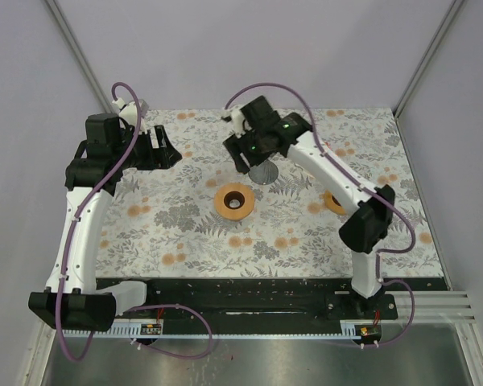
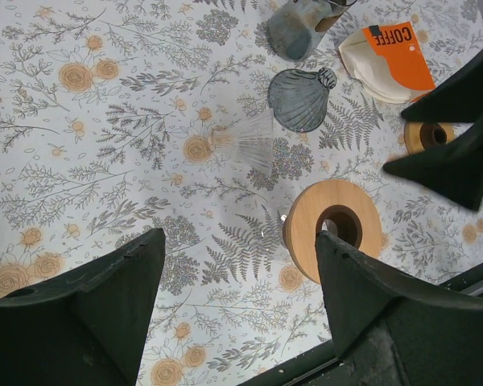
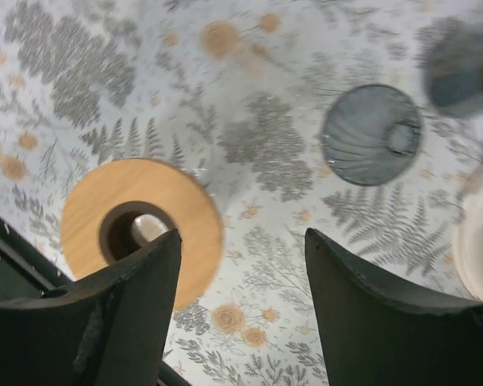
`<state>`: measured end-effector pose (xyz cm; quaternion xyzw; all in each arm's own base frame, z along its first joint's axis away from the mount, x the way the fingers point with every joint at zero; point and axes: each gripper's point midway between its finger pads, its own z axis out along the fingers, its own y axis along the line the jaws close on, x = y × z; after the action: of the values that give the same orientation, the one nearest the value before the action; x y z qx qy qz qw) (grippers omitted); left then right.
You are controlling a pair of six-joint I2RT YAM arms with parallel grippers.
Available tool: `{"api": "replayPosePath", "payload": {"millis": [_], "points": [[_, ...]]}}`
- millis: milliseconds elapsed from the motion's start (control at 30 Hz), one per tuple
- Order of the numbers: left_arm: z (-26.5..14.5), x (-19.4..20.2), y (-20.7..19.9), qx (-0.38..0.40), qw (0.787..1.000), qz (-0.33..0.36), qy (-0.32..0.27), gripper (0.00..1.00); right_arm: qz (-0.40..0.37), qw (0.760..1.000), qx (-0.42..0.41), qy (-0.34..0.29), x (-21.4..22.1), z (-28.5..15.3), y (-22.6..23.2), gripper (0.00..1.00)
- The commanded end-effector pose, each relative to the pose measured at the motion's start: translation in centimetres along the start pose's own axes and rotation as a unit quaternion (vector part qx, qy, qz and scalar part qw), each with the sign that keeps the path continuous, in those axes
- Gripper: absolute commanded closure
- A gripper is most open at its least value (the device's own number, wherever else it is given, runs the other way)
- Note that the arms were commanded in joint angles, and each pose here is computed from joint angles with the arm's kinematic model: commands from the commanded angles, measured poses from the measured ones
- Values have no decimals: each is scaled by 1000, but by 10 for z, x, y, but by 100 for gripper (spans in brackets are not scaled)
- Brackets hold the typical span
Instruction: Place the coffee filter in the dripper
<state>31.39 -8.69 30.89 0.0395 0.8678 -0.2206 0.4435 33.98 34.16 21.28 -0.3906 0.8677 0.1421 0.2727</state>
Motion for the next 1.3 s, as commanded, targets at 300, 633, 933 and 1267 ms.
{"api": "replayPosePath", "payload": {"millis": [300, 633, 933, 1267], "points": [[-10, -15, -6, 8, 999, 24, -38, 21, 221, 953, 150, -141, -23, -7, -175, 46], [-9, -13, -4, 7, 999, 24, -36, 21, 240, 960, 118, -82, -4, 60, -175, 48], [-8, -11, -2, 4, 999, 27, -37, 21, 253, 961, 94, -52, 9, 91, -168, 54], [-8, -11, -2, 7, 999, 27, -38, 21, 254, 962, 94, -19, 34, 108, -167, 57]]}}
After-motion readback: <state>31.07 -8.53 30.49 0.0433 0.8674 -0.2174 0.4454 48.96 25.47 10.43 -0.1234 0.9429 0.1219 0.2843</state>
